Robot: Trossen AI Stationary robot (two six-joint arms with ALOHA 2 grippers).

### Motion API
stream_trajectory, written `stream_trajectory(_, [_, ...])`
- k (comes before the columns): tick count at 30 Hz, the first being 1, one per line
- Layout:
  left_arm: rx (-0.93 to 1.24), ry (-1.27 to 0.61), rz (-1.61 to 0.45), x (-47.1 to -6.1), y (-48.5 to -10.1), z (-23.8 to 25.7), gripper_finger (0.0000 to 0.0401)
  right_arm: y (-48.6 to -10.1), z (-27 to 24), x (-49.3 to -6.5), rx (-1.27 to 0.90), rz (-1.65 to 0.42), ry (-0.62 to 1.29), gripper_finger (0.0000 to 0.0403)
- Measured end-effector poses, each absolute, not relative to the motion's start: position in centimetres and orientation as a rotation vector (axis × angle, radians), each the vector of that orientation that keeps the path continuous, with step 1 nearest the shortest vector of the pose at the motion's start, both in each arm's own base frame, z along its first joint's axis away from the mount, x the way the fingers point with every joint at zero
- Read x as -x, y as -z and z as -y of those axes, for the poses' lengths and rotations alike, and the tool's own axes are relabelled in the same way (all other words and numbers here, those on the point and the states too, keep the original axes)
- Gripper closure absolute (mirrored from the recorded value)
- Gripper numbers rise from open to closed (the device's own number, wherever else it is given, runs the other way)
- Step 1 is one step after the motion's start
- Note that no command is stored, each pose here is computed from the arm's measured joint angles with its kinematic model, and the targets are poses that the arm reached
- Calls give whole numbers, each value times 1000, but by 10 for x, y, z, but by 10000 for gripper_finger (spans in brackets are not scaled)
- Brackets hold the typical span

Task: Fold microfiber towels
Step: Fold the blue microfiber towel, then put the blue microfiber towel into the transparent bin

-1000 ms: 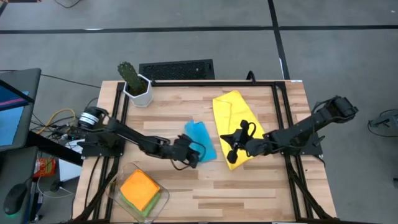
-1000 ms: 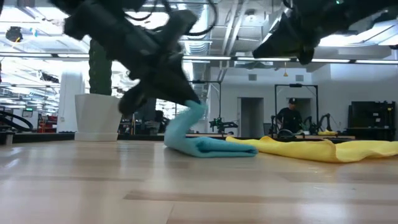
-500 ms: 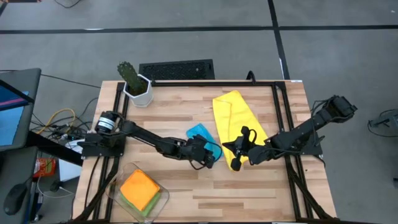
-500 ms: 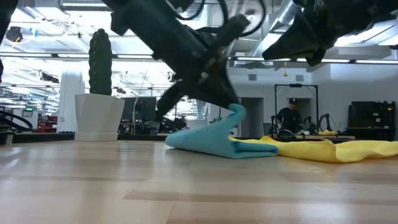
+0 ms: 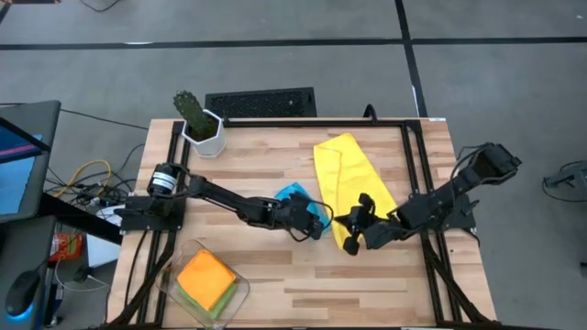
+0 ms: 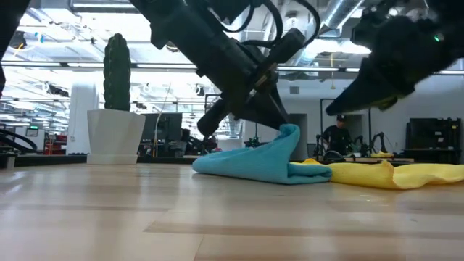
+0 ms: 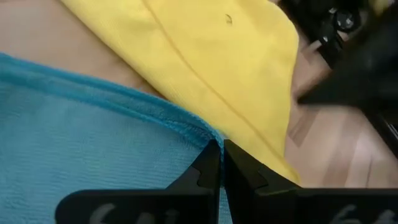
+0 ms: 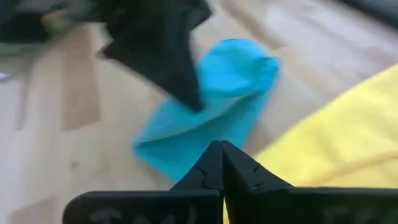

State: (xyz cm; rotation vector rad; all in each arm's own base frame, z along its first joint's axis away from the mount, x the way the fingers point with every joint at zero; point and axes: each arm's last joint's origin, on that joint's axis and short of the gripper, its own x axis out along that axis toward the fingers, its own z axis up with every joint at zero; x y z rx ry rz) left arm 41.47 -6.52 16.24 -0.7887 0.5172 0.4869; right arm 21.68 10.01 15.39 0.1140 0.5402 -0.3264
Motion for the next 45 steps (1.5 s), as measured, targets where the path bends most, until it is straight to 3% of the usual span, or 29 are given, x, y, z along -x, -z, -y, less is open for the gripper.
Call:
stream_trajectory(16, [788,-479,-514,-415,-163,65,401,-87,-106,-233,-185,-595,207,386])
stream_trajectory(28, [740,-469,-509,-416,-164,65,396,-84,-106,-233,-216,-602,213,376])
stream_trajectory(40, [750,-409,-501,-418,-166,65,271,-85,-108,-233,-218,-596,203,373])
stream_trajectory(45, [813,-341,-480,-421,-179,49,244,-99,-111,-233,-223,-542,174,380])
